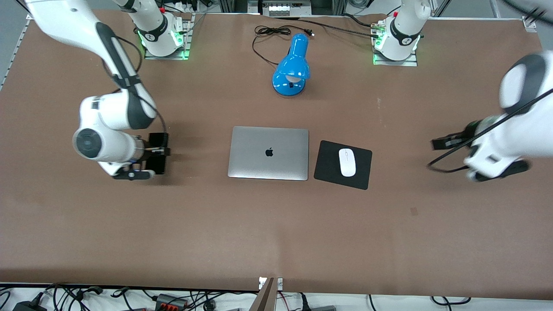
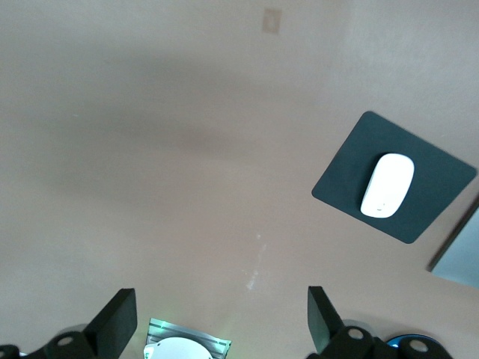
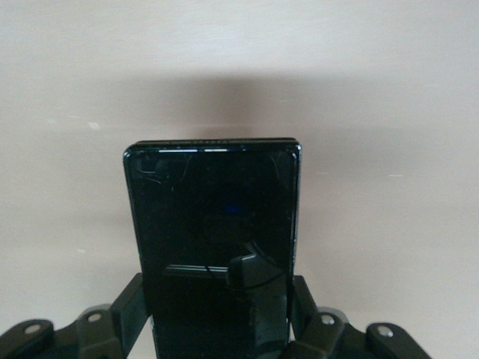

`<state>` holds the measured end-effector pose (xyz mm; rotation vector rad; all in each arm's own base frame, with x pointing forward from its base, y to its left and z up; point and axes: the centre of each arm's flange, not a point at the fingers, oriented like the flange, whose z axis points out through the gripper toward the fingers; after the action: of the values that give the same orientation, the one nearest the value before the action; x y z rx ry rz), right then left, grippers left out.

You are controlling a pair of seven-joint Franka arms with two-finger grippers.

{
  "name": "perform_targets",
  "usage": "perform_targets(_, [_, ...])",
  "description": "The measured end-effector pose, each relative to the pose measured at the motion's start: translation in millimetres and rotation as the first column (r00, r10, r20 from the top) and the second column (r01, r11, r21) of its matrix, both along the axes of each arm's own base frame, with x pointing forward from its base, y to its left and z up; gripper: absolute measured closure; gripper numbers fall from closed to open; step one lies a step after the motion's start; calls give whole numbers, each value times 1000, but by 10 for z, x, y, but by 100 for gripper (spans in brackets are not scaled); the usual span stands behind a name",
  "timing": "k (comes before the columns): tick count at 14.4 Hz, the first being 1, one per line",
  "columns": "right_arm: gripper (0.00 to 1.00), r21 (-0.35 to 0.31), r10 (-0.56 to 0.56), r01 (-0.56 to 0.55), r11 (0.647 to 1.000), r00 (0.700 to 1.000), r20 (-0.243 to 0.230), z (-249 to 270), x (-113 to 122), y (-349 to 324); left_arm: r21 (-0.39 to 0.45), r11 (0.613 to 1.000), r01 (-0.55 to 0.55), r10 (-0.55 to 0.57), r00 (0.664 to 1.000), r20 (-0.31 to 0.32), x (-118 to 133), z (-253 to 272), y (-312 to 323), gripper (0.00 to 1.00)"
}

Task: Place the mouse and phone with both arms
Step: 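Carry the phone beside the laptop with the right gripper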

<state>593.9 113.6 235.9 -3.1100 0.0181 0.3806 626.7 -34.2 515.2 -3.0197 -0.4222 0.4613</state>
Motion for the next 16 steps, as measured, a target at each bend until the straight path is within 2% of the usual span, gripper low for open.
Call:
perform_targets(2, [21,-17,-43,43,999,999,18,-168,9,371,-9,1000,16,-16,999,29,-70,201,-94,0])
perform_targets(6, [21,-46,-109,111,993,993,34,-422,-57,978,-27,994,102,-101,994,41,-174,286,-697,0])
perform_targets(8, [21,-51,-112,114,992,993,35,-467,-105,1116,-11,996,94,-92,992,86,-186,325,-827,0])
perform_targets(11, [21,-53,-109,111,992,993,43,-535,-172,1303,11,995,95,-95,976,195,-316,369,-836,0])
perform_targets(13, [21,-52,-109,112,992,993,49,-576,-194,1369,15,995,97,-98,971,219,-412,413,-699,0])
perform_targets(16, [21,-55,-114,117,992,992,48,-652,-188,1338,8,986,167,-164,959,232,-392,470,-358,0])
